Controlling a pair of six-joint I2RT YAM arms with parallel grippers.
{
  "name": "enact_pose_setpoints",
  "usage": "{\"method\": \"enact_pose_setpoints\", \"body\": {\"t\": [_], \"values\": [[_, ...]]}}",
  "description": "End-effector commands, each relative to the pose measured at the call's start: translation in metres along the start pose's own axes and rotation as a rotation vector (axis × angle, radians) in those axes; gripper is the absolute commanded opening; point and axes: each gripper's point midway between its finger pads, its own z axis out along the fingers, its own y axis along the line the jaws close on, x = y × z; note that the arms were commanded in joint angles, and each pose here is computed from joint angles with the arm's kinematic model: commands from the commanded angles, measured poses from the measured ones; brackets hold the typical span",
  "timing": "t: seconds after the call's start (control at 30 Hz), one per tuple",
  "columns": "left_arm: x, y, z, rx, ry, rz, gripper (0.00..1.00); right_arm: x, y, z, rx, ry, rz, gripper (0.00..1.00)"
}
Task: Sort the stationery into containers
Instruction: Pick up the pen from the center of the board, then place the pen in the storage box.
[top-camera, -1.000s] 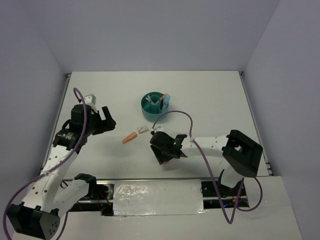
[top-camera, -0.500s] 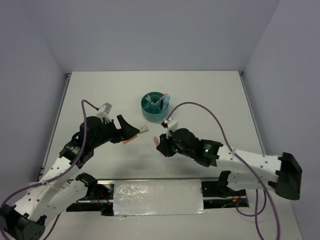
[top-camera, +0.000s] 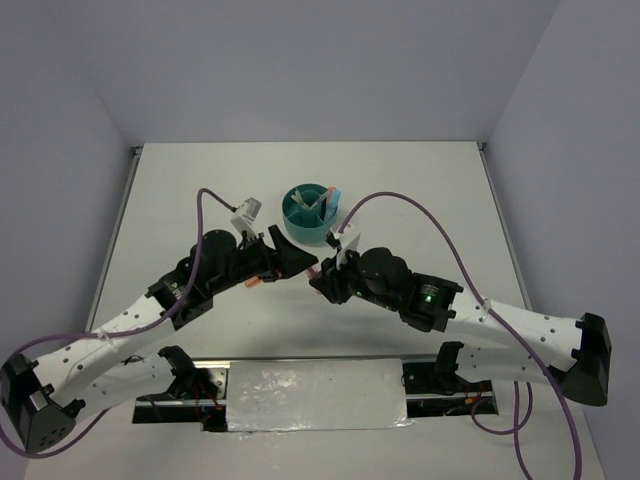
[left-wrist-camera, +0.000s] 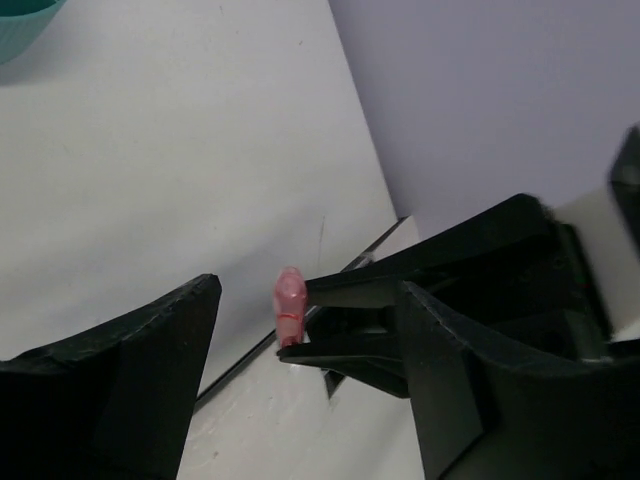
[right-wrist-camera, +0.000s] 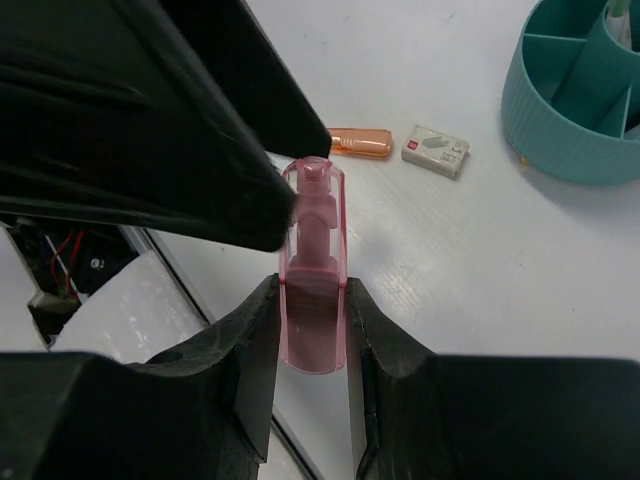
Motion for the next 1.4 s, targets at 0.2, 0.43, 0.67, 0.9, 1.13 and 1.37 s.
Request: {"method": "enact_pose_setpoints", "body": {"t": [0.2, 0.43, 0.67, 0.9, 1.13, 1.37], "values": [[0.007, -0.005, 0.026, -0.020, 0.028, 0.016, 0.64, -0.045, 0.004, -0.012, 0.005, -0.108, -0.022, 0.00], [-0.018, 0.012, 0.030, -0.178, -0.039, 0.141, 0.00, -0.045, -0.009, -0.010, 0.060, -0.144, 0.008, 0.78], [-0.126, 0.090, 0.014, -0.624, -0.320, 0.295, 0.00, -0.025, -0.092, -0.049, 0.300, -0.206, 0.219, 1.00], [-0.207, 0.150, 0.046, -0.715, -0.376, 0.374, 0.00, -0.020, -0.104, -0.079, 0.336, -0.212, 0.207, 1.00], [-0.243, 0.158, 0.087, -0.547, -0.392, 0.334, 0.00, -0.016, -0.099, -0.090, 0.305, -0.223, 0.194, 1.00], [-0.235, 0.162, 0.123, -0.430, -0.340, 0.253, 0.00, -0.021, -0.094, -0.097, 0.283, -0.236, 0.184, 1.00]]}}
